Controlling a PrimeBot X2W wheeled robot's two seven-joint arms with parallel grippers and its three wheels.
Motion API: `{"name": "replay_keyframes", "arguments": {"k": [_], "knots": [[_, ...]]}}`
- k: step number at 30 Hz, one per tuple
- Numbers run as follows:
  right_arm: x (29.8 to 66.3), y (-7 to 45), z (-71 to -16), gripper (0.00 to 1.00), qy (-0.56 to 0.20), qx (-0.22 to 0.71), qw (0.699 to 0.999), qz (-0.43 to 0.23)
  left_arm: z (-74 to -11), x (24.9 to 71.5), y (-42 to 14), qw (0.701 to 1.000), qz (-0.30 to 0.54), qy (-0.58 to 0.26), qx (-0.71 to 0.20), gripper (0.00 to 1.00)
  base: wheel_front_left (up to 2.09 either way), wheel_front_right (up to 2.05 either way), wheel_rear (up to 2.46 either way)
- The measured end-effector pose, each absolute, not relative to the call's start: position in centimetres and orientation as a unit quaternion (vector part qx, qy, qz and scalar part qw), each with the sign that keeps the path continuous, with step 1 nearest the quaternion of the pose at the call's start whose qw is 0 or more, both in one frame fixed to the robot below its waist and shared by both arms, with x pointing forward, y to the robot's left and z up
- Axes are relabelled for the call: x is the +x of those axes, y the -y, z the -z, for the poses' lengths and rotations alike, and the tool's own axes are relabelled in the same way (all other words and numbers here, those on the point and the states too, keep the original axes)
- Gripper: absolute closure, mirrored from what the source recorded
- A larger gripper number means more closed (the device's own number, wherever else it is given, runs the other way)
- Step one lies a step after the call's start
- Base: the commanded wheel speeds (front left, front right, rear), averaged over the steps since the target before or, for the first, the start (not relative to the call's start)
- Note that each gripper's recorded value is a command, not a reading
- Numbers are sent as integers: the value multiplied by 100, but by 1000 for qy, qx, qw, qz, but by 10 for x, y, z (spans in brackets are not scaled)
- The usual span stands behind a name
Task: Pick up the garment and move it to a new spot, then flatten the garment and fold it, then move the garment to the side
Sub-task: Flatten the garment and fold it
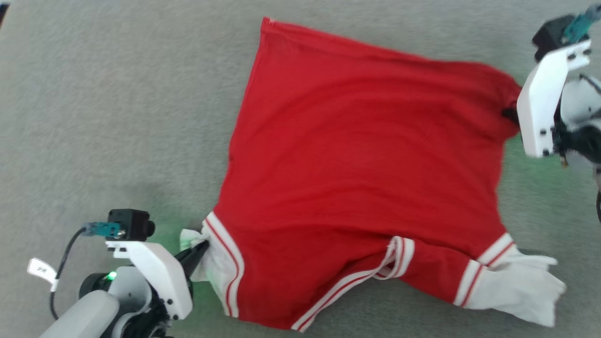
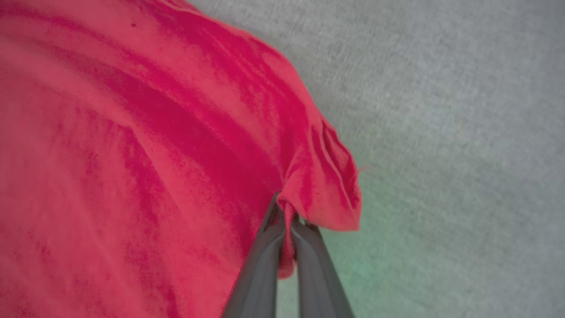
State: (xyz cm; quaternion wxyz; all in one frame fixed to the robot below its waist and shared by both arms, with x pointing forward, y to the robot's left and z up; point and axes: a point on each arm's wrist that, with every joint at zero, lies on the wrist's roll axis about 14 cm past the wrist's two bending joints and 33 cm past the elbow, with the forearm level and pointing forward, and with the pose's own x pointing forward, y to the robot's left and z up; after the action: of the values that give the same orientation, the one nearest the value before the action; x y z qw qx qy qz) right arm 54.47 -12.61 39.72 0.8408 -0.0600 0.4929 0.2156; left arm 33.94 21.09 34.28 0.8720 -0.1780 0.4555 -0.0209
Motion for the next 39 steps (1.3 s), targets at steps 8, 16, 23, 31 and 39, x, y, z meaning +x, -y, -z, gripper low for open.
{"name": "replay_keyframes", "arguments": {"k": [8,16,23,31,39], "knots": [[465,159,-407,100,-509,-34,829,-231,-356,358,-202,881,40,-440,-167,100,0,0,0],[392,179,-393,100,-545,25,811,-213,-366,369,-190,887,67,-428,-159,100,0,0,0],[378,171,-371,53,-536,71,819,-192,-368,369,-189,888,70,-427,-157,100,0,0,0],[389,175,-376,0,-491,49,849,-189,-370,368,-192,890,67,-423,-156,100,0,0,0],[420,181,-436,0,-391,36,900,-191,-372,364,-193,891,65,-419,-161,100,0,0,0]]}}
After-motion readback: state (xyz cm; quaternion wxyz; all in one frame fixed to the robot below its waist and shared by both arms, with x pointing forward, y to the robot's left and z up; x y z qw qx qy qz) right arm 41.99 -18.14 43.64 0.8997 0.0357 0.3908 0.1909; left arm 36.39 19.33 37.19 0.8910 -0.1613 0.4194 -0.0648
